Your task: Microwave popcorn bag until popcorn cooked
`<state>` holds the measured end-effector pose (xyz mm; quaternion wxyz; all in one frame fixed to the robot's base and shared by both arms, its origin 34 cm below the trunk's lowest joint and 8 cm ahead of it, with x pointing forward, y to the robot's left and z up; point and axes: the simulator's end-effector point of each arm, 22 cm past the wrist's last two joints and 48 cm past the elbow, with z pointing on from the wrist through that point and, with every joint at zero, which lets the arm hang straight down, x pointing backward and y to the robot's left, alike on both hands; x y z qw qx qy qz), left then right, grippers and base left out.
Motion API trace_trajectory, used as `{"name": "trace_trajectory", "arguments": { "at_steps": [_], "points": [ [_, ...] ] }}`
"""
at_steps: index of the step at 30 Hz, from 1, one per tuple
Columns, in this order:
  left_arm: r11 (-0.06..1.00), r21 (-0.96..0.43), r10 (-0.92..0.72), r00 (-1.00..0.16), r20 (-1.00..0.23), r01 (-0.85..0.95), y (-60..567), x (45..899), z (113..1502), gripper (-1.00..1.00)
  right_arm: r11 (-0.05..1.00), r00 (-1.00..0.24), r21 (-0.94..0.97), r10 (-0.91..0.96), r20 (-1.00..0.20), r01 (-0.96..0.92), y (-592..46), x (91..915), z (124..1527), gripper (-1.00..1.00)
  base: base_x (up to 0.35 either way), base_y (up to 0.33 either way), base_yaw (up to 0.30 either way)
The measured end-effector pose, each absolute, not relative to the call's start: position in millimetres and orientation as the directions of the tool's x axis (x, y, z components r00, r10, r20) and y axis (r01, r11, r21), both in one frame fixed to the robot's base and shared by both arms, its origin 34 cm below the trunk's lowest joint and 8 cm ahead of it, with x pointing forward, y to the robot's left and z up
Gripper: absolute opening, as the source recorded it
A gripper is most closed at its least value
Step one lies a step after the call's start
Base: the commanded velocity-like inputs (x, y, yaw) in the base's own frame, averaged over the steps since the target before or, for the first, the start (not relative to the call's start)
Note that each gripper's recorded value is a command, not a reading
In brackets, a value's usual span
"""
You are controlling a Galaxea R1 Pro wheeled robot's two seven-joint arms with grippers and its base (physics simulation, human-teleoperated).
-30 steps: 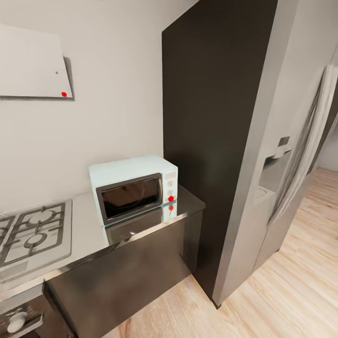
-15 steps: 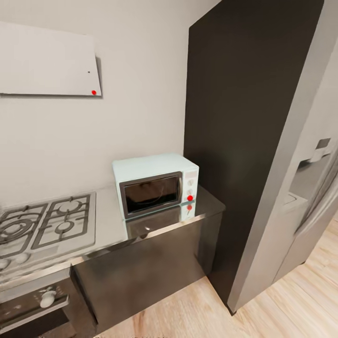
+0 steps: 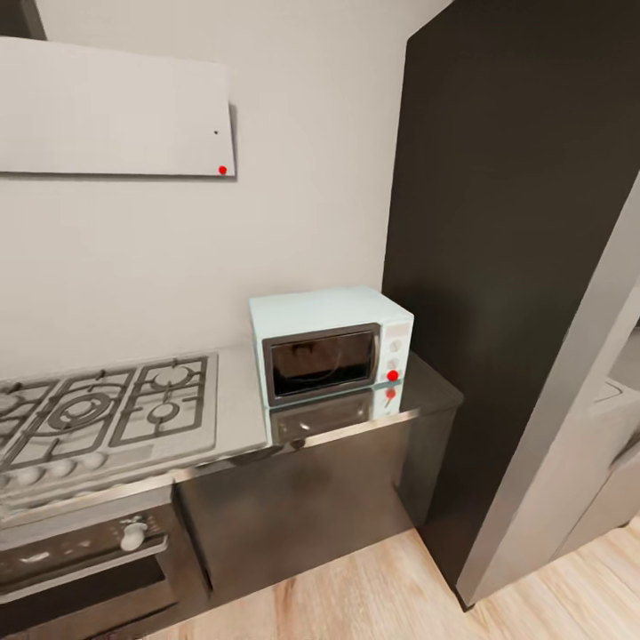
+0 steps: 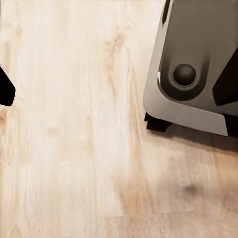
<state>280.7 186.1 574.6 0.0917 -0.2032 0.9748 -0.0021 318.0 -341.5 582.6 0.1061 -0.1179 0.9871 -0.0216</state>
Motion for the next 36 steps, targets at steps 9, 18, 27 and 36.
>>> {"name": "trace_trajectory", "arguments": {
  "at_steps": [9, 18, 27, 36],
  "points": [
    [0.917, -0.041, -0.396, -0.901, -0.175, -0.396, 185.9, 279.7, 574.3, 1.0, 0.972, -0.953, -0.07, -0.232, -0.197, -0.222, -341.5, 316.1, 581.8, 1.0, 0.0, -0.258, 0.214],
    [0.918, -0.041, -0.396, -0.901, -0.175, -0.396, 185.8, 279.8, 574.3, 1.0, 0.972, -0.951, -0.072, -0.234, -0.204, -0.224, -341.2, 317.7, 582.0, 1.0, 0.0, -0.283, 0.005],
    [0.917, -0.043, -0.397, -0.901, -0.175, -0.396, 185.6, 279.9, 574.3, 1.0, 0.972, -0.952, -0.075, -0.234, -0.196, -0.223, -340.7, 316.3, 581.6, 1.0, 0.0, -0.283, 0.023],
    [0.917, -0.043, -0.397, -0.901, -0.176, -0.396, 185.7, 280.1, 574.3, 1.0, 0.972, -0.952, -0.076, -0.234, -0.197, -0.223, -341.4, 316.6, 581.7, 1.0, 0.0, -0.283, 0.259]
  ]
}}
